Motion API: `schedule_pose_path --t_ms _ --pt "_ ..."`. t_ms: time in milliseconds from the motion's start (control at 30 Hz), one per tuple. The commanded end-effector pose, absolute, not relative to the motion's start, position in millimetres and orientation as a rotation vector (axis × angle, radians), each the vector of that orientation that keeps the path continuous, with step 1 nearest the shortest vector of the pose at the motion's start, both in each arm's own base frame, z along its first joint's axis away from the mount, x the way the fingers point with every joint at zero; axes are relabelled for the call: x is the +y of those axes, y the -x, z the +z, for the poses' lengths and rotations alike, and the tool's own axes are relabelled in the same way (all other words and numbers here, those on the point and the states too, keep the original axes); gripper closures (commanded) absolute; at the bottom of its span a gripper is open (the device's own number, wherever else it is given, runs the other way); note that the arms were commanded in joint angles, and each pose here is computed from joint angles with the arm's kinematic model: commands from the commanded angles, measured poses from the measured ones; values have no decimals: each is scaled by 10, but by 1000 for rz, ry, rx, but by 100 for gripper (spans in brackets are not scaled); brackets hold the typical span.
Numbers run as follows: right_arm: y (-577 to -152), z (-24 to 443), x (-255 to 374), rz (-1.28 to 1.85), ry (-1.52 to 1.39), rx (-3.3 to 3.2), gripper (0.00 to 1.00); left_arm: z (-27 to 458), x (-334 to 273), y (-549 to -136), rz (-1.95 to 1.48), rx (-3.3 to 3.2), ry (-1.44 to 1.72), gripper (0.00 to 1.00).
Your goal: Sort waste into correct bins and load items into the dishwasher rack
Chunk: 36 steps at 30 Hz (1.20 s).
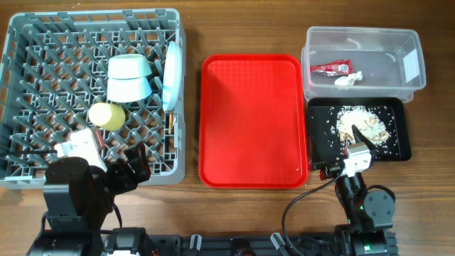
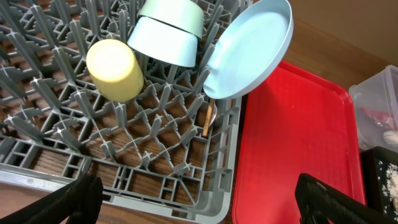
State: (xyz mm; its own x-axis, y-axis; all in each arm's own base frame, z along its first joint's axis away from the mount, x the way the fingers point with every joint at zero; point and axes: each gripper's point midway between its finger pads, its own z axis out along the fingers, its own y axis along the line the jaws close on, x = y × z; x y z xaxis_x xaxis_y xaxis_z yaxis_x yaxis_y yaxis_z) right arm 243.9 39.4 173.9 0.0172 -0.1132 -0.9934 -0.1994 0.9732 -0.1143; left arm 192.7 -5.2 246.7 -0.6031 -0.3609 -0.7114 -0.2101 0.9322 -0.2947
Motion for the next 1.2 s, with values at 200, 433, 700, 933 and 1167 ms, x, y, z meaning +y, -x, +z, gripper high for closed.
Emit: schedule_pose_path --t_ms 200,433,700,933,1167 --pt "-2427 1775 415 67 271 1537 0 2466 -46 -1920 -221 2232 399 0" --pt "-2427 1774 415 66 271 1537 0 2466 -46 -1920 -221 2232 399 0" --pt "-2427 1774 415 66 271 1537 0 2466 -46 -1920 -221 2232 399 0" --pt "-2427 1774 415 66 271 1537 0 2462 -46 -1897 -220 2234 399 0" --pt "-2427 1774 415 67 271 1537 0 2306 -13 -1878 -215 2157 391 0"
